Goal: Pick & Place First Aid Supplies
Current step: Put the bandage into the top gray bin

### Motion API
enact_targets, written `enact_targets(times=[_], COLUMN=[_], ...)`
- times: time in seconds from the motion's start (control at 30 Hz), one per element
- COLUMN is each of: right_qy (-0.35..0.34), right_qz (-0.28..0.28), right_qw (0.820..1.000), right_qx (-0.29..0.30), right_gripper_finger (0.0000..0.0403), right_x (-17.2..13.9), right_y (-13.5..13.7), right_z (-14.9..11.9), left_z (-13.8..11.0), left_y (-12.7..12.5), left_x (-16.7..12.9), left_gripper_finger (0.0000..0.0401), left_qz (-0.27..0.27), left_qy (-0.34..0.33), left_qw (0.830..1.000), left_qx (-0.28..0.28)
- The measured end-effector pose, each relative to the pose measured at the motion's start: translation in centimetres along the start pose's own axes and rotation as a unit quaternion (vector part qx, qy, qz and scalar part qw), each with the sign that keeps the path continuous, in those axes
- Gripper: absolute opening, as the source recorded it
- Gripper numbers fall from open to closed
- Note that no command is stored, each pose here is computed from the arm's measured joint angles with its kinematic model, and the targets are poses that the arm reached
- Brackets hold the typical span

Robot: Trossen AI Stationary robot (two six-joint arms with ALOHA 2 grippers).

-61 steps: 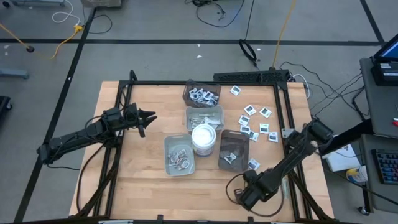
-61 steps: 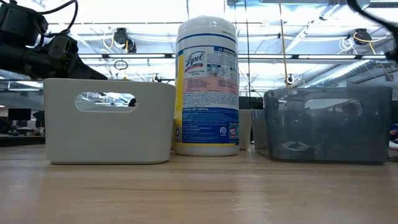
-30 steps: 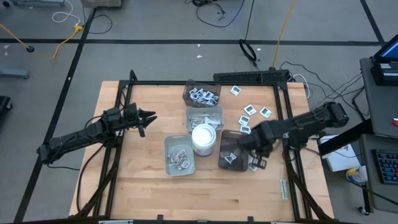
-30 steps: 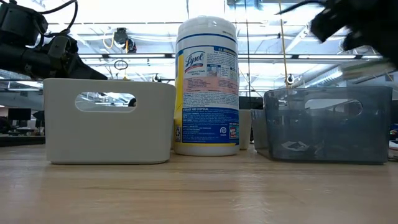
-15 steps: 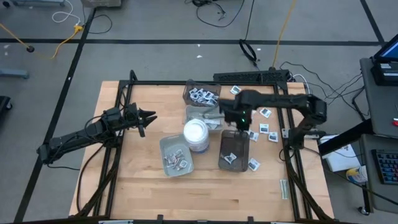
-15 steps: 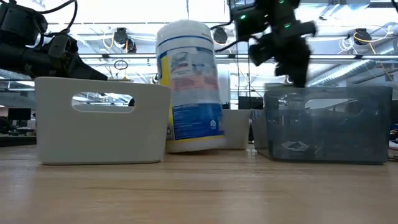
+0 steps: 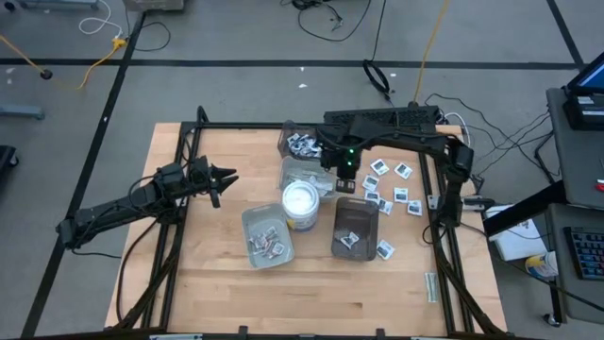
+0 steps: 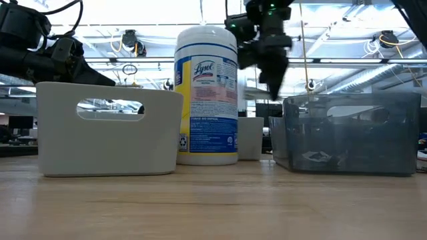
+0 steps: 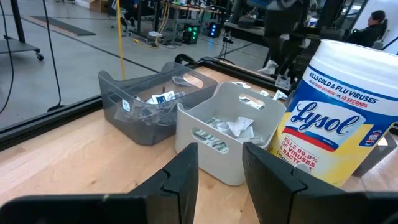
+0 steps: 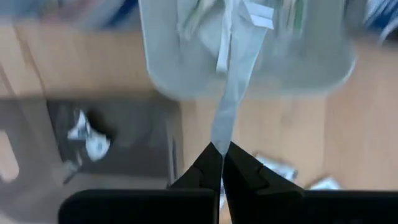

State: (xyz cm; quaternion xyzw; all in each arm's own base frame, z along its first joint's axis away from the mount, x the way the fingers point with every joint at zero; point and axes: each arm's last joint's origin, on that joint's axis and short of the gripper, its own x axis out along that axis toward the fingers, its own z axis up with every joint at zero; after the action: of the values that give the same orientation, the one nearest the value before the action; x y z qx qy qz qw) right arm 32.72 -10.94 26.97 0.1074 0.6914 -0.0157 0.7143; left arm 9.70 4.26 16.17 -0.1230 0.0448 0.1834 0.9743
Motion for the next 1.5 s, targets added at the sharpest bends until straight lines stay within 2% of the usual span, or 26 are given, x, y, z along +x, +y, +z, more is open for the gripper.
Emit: enact_targets(times=[0.2, 0.43, 0.77, 0.87, 1.03, 1.17, 1.27, 1.37, 1.5], right_qy=[-0.034, -0.072, -0.044, -0.046, -0.048, -0.054, -0.061, -0.069, -0.074], right_qz=[0.009, 0.015, 0.023, 0.025, 0.048, 0.039, 0.002, -0.029, -0.027], right_qw=[0.999, 0.997, 0.998, 0.998, 0.995, 0.995, 0.991, 0.98, 0.965], right_qx=[-0.013, -0.017, 0.032, 0.045, 0.069, 0.073, 0.12, 0.187, 0.249], right_gripper_finger=[0.0, 0.0001, 0.0021, 0.0046, 0.012, 0.0169, 0.0183, 0.0181, 0.0169], right_x=[0.0, 2.5, 5.0, 4.8, 4.9, 4.9, 4.4, 3.3, 1.6], right_y=[-0.4, -1.1, -1.6, -1.5, -1.4, -1.6, -2.2, -3.0, -3.4], right_z=[3.0, 5.7, 6.5, 6.5, 6.5, 6.7, 6.5, 5.9, 4.8], left_z=[0.0, 0.0, 0.0, 0.0, 0.0, 0.0, 0.0, 0.0, 0.0], left_y=[0.0, 0.0, 0.0, 0.0, 0.0, 0.0, 0.0, 0.0, 0.0], left_x=[0.0, 0.0, 0.0, 0.0, 0.0, 0.0, 0.0, 0.0, 0.0], left_gripper_finger=[0.0129, 0.0129, 0.0129, 0.0129, 0.0129, 0.0129, 0.0129, 0.0129, 0.0129], left_qz=[0.0, 0.0, 0.0, 0.0, 0.0, 0.0, 0.0, 0.0, 0.0], left_qy=[0.0, 0.0, 0.0, 0.0, 0.0, 0.0, 0.0, 0.0, 0.0], left_qw=[1.0, 1.0, 1.0, 1.0, 1.0, 1.0, 1.0, 1.0, 1.0], left_qx=[0.0, 0.0, 0.0, 0.0, 0.0, 0.0, 0.0, 0.0, 0.0])
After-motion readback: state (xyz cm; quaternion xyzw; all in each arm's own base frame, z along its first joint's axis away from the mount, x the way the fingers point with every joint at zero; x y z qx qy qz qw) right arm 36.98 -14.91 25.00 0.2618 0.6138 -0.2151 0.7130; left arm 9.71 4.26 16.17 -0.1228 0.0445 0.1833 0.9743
